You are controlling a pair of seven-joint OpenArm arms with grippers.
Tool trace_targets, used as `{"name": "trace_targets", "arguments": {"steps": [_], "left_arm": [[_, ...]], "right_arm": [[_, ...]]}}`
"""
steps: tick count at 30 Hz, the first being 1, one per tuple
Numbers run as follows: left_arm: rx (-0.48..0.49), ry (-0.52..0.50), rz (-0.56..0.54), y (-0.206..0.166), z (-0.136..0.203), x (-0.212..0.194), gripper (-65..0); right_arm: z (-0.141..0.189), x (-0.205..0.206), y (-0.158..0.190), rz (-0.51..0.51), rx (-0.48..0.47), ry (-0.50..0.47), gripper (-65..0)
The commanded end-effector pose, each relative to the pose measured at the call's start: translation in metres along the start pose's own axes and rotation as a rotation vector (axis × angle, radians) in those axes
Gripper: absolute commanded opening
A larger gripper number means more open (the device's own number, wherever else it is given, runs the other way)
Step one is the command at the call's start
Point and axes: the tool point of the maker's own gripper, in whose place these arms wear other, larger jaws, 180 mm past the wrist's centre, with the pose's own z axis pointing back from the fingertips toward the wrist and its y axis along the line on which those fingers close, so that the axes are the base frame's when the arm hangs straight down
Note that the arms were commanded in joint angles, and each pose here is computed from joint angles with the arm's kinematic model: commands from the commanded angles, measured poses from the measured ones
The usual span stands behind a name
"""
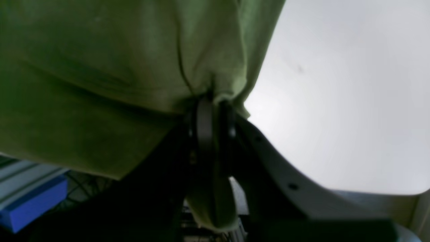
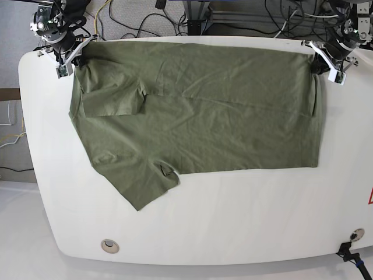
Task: Fold the T-shirt properly
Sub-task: 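Grasp the shirt edges and drag it toward the robot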
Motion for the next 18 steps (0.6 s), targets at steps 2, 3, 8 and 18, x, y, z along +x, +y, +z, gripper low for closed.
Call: {"name": "trace_targets", "arguments": {"steps": [2, 3, 8, 18], "left_arm": [[-0.007, 0.003, -0.028, -0.002, 0.007, 0.002, -65.0], [-0.01, 0.007, -0.029, -0.004, 0.008, 0.001, -65.0], [-0.014, 0.021, -0.028, -0.006, 0.011, -0.005, -65.0], [0.053, 0.036, -0.02, 0.018, 0.028, -0.012, -65.0]], "right_arm": [[0.005, 0.004, -0.001, 0.016, -0.005, -0.013, -65.0], [0.004, 0.003, 0.001, 0.002, -0.003, -0.014, -65.0], [0.01, -0.002, 0.007, 0.005, 0.003, -0.008, -65.0], [0.009, 0.001, 0.007, 0.008, 0.0, -0.014, -65.0]]}}
